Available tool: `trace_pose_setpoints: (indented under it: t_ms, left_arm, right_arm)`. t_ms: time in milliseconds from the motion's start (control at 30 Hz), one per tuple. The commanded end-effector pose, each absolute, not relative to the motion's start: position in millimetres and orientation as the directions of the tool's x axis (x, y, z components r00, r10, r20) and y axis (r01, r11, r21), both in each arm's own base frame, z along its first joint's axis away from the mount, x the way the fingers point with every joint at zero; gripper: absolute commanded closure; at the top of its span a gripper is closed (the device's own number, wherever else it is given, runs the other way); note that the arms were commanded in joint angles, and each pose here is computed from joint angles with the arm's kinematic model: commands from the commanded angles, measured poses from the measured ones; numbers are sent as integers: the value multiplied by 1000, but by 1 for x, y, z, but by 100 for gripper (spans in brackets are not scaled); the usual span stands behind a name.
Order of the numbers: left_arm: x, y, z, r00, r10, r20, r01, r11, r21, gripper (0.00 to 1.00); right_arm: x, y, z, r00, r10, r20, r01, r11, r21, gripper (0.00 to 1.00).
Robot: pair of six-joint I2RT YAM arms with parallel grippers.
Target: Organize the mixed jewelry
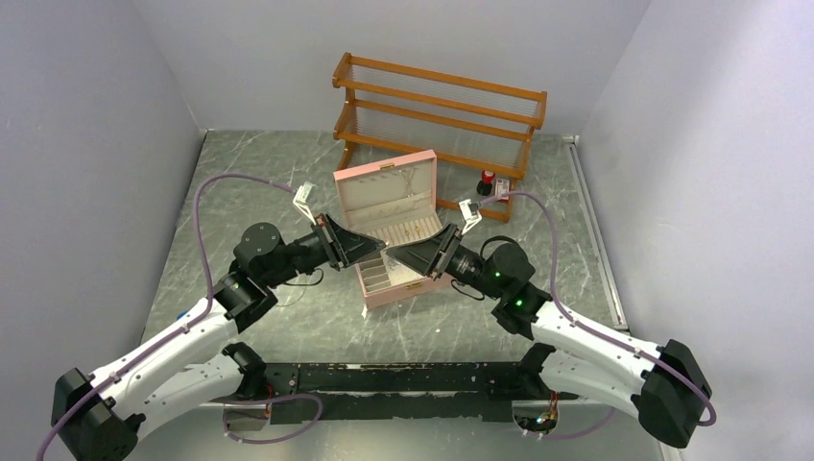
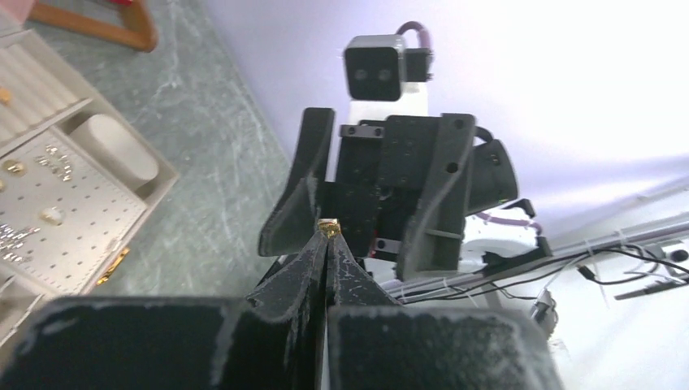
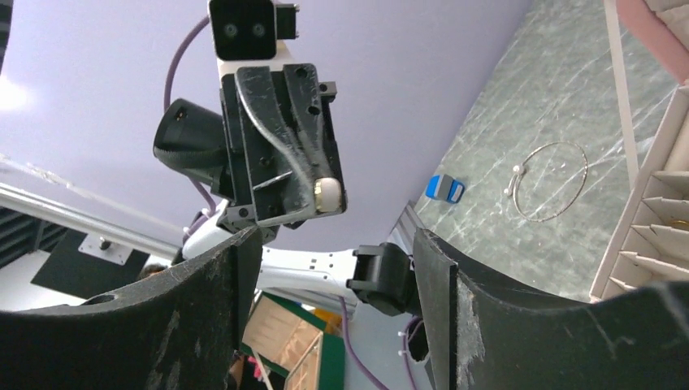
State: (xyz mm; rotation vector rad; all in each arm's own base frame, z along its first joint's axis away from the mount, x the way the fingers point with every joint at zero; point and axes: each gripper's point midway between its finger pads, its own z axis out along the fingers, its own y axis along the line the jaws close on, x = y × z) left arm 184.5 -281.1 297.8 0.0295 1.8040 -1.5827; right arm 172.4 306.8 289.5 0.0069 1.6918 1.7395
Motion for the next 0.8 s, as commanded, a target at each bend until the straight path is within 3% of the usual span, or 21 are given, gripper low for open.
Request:
trace_pose_setpoints:
  t_ms: [0,267,767]
  left_arm:
    - [167,-285,327,-754,-431,-495,510,91,-855,95]
    - [162,-288,324,-771,-403,-493,512,66,-856,95]
    - [162,-290,317,-785,-393,-479,494,69,-867,95]
  right_arm:
    - [178,303,309,-729,538,-423,-466,62,883,28]
    - [173,302,326,-741,554,-381,-480,-40,876,36]
    - [173,305,321,-737,535,-412,-495,-12,869,59]
